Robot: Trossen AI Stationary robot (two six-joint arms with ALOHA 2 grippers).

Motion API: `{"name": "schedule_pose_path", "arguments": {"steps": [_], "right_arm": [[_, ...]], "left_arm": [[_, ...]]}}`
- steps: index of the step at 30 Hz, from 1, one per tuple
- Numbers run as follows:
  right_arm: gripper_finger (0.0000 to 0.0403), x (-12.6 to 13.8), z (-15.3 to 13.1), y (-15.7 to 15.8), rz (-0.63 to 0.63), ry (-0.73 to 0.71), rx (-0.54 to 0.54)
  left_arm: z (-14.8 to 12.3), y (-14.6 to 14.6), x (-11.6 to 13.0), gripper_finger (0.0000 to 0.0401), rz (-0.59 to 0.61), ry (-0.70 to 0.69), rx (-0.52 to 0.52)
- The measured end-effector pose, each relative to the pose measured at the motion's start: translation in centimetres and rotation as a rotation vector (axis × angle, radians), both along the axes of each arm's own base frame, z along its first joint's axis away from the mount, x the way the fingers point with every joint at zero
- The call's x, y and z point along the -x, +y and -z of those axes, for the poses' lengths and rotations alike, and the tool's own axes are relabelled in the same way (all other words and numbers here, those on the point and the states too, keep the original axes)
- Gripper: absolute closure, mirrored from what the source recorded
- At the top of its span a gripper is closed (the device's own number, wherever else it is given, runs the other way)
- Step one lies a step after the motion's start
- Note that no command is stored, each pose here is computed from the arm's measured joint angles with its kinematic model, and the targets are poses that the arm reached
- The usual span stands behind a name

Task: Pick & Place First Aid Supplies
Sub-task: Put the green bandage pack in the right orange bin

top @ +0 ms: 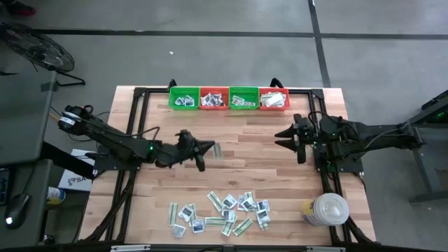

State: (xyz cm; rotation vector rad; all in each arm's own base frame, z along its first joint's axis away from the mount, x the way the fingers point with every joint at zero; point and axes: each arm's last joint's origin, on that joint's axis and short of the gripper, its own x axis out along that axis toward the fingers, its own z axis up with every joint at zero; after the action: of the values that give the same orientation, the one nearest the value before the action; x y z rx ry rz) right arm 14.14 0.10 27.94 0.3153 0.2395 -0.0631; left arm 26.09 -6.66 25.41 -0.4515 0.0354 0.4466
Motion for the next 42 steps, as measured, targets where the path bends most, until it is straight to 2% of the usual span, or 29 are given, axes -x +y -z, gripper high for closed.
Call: {"name": "schedule_pose_path", "arguments": {"steps": [7,14,19,25,31,35,42], "right_arm": [[0.0270,-2.1,-0.4,0.0,0.012,-0.079,0.016],[0.0264,-4.8,-0.1,-0.1,0.018,-0.135,0.043],[0.0241,-6.7,0.5,-0.1,0.044,-0.160,0.080],[0.0203,-8.5,0.6,-1.1,0.133,-0.254,0.088],[0.0192,-9.4,0.8,-2.9,0.191,-0.309,0.083],[0.0191,-9.9,0.6,-4.0,0.164,-0.371,0.077],[0.0191,-11.8,0.1,-5.5,0.144,-0.364,0.064]], "left_arm": [[-2.0,3.1,-0.8,0.0401,-0.060,-0.106,-0.160],[-3.0,5.6,-1.1,0.0401,-0.072,-0.161,-0.254],[-3.3,6.6,-1.4,0.0401,-0.099,-0.196,-0.317],[-3.3,7.7,-2.1,0.0401,-0.128,-0.288,-0.396],[-3.2,8.9,-2.7,0.0401,-0.112,-0.409,-0.424],[-3.1,9.5,-2.8,0.0401,-0.109,-0.451,-0.434],[-4.4,10.5,-3.1,0.0401,-0.076,-0.497,-0.478]]}}
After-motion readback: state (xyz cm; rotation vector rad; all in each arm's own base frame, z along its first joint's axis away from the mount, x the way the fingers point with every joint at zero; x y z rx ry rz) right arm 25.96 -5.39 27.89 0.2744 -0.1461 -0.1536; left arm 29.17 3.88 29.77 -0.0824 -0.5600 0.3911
